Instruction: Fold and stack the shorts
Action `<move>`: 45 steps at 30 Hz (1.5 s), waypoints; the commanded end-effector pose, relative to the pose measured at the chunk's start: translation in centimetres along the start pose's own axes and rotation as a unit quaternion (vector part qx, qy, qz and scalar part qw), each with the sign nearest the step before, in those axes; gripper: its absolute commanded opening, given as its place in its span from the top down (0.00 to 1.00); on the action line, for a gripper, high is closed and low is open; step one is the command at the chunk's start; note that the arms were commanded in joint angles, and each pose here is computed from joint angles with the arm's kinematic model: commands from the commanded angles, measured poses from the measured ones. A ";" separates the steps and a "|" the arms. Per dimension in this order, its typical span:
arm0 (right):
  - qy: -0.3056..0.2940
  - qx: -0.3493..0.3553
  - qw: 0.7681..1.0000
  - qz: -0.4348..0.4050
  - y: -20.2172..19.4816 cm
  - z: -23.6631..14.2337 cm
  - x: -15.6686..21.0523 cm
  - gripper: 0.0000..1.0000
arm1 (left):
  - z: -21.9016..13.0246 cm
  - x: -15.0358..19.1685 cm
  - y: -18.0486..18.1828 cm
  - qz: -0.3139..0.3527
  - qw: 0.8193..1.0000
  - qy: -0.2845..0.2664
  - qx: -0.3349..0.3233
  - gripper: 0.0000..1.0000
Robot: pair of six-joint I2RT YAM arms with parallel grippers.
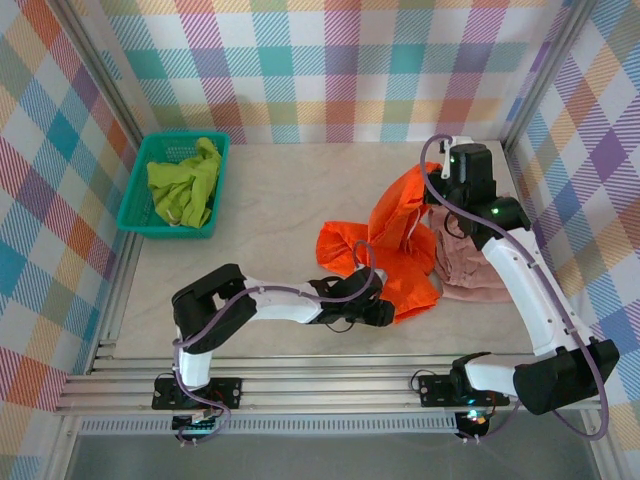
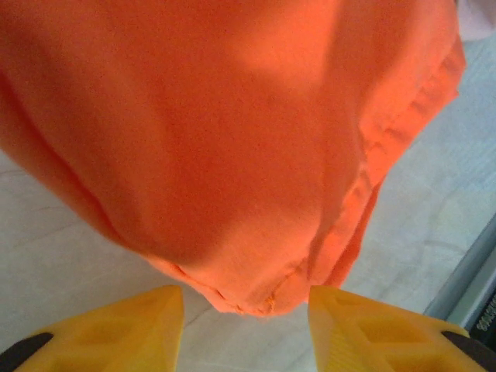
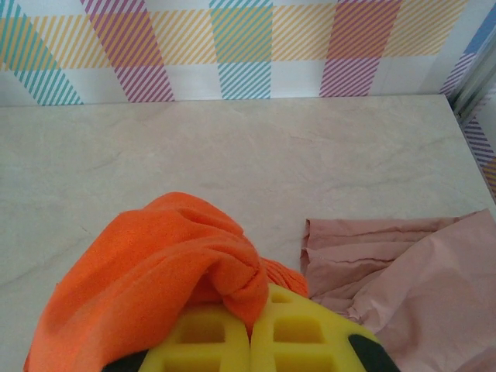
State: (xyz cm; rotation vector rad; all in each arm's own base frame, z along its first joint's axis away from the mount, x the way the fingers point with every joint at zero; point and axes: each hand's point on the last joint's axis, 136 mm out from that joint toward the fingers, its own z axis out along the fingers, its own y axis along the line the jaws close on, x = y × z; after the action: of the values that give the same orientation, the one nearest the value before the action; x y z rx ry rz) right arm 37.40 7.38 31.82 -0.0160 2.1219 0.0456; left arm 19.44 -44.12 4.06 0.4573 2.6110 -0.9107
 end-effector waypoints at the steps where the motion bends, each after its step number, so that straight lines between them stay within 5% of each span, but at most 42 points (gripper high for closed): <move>1: -0.021 -0.008 1.000 0.005 -0.1 -0.8 -0.8 1.00 | 0.5 -1.3 -0.5 0.002 1.000 -0.018 -0.010 0.57; 7: -0.020 -0.009 1.000 0.005 -0.1 -0.8 -0.7 1.00 | 1.1 -1.5 -0.2 -0.006 1.000 -0.022 -0.022 0.74; 12: -0.023 -0.008 1.000 0.002 -0.2 -1.1 -0.8 1.00 | -0.2 -2.7 -0.7 -0.004 0.999 -0.040 -0.029 0.98; 17: -0.030 -0.007 1.000 -0.003 -0.3 -1.6 -1.3 1.00 | -4.8 -5.5 -1.0 0.016 0.995 -0.088 -0.052 1.00; 24: -0.070 -0.015 0.997 -0.011 -0.4 -4.1 -3.6 1.00 | -18.3 -11.9 1.8 0.034 0.976 -0.185 -0.113 1.00; 33: -0.156 -0.074 0.985 -0.028 1.1 -9.7 -8.0 1.00 | -38.9 -18.5 8.9 0.016 0.919 -0.322 -0.228 1.00; 39: -0.210 -0.162 0.963 -0.038 3.5 -14.5 -10.5 1.00 | -48.3 -22.3 8.4 0.032 0.882 -0.384 -0.271 1.00; 45: -0.271 -0.284 0.919 -0.034 6.6 -21.2 -12.7 1.00 | -56.0 -25.4 6.2 0.037 0.840 -0.455 -0.294 1.00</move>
State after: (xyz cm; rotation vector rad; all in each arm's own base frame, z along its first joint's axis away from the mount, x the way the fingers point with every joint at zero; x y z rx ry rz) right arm 29.30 11.34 48.24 -0.2915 1.6845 0.4076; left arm 33.57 -10.31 50.21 -0.0590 1.8367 -0.2448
